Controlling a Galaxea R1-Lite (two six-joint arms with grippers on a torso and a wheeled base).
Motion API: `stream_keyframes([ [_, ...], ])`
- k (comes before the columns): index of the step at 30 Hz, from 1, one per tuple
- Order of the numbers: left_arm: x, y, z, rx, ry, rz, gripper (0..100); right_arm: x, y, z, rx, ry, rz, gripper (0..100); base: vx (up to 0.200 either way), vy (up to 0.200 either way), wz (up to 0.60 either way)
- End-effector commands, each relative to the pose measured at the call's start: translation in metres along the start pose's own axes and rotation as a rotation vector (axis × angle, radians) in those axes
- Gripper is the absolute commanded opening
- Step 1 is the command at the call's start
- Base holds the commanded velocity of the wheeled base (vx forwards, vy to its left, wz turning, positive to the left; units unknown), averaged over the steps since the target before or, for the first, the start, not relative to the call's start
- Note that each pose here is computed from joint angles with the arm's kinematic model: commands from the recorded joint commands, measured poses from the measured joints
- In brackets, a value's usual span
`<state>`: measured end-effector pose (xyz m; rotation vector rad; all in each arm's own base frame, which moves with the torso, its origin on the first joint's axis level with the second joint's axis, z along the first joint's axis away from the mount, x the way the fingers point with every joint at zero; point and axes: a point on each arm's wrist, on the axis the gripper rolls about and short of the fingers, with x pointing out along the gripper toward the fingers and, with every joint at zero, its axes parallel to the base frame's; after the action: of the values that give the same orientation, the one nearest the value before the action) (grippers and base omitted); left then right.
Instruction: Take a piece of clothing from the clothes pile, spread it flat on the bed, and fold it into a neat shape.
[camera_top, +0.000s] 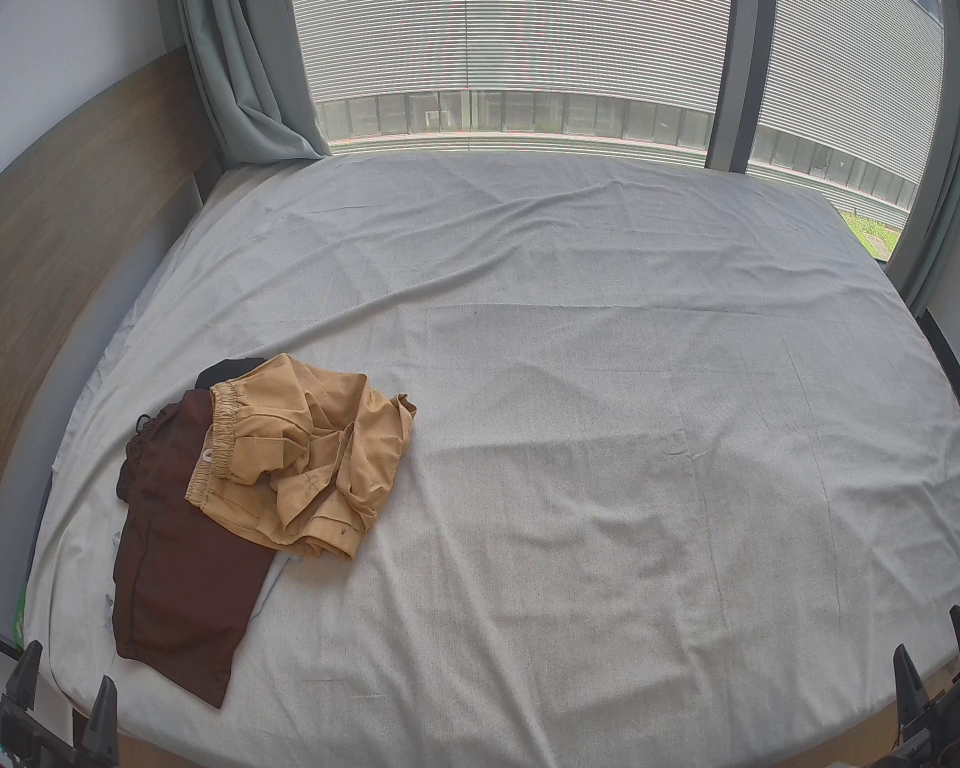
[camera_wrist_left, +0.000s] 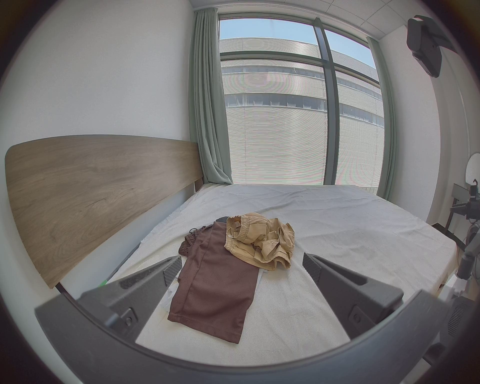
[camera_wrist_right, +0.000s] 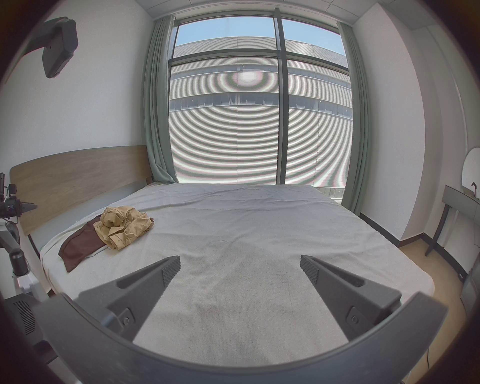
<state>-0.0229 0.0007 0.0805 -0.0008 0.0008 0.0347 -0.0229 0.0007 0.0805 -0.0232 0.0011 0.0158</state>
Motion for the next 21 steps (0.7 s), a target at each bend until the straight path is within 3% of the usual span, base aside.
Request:
stream_keyframes([
  [1, 0.0002, 0.0, -0.0051, -0.001, 0.002, -0.001, 100, 0.0001, 0.0001, -0.0053, -0.001, 0.002, 0.0, 100, 0.0, 0.0, 0.0],
  [21, 0.0002, 0.0, -0.0048, -0.013, -0.001, -0.001, 100, 0.0001, 0.0001, -0.0053, 0.002, 0.002, 0.0, 100, 0.0, 0.0, 0.0],
])
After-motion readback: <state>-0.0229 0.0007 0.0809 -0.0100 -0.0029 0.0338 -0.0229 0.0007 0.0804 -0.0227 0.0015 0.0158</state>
